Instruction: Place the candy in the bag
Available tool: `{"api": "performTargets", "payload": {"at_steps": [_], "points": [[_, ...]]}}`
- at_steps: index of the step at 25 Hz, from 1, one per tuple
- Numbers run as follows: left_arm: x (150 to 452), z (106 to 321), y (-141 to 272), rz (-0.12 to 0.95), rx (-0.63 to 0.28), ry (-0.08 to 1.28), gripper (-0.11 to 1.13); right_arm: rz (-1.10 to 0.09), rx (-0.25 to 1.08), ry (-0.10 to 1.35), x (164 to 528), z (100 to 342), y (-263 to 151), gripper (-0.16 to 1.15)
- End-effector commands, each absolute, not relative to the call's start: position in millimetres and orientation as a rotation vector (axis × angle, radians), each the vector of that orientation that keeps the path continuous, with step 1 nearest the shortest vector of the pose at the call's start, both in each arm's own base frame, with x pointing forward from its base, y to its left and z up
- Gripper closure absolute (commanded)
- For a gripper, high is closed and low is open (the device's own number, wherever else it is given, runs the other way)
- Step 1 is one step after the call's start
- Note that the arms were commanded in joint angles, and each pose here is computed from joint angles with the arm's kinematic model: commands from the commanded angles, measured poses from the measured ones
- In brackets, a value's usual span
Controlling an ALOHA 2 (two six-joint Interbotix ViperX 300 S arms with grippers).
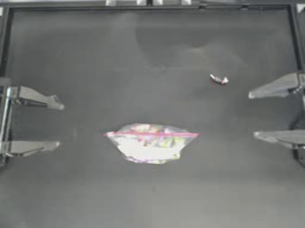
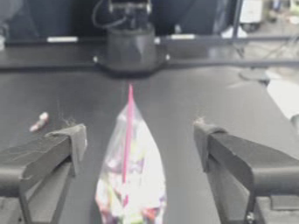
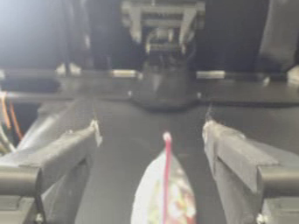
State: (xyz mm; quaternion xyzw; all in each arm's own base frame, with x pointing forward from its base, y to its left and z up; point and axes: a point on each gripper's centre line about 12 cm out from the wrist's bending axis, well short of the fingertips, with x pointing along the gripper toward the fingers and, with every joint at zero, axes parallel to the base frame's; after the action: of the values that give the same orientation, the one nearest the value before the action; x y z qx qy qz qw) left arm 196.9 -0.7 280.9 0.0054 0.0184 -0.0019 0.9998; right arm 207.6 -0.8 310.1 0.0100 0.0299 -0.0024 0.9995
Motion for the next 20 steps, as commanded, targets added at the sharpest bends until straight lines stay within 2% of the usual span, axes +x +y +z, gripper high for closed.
{"api": "performTargets", "payload": {"at_steps": [1, 11, 20], "points": [[199, 288, 1, 0.007, 0.012, 0.028, 0.01, -0.021, 0.041, 0.122, 223, 331, -4, -0.01], [197, 276, 5, 0.027, 0.011, 0.097, 0.01, -0.047, 0.064, 0.388, 273, 345, -13, 0.00], [196, 266, 6, 0.031, 0.010, 0.135, 0.01, -0.058, 0.063, 0.549, 321, 353, -20, 0.00]]}}
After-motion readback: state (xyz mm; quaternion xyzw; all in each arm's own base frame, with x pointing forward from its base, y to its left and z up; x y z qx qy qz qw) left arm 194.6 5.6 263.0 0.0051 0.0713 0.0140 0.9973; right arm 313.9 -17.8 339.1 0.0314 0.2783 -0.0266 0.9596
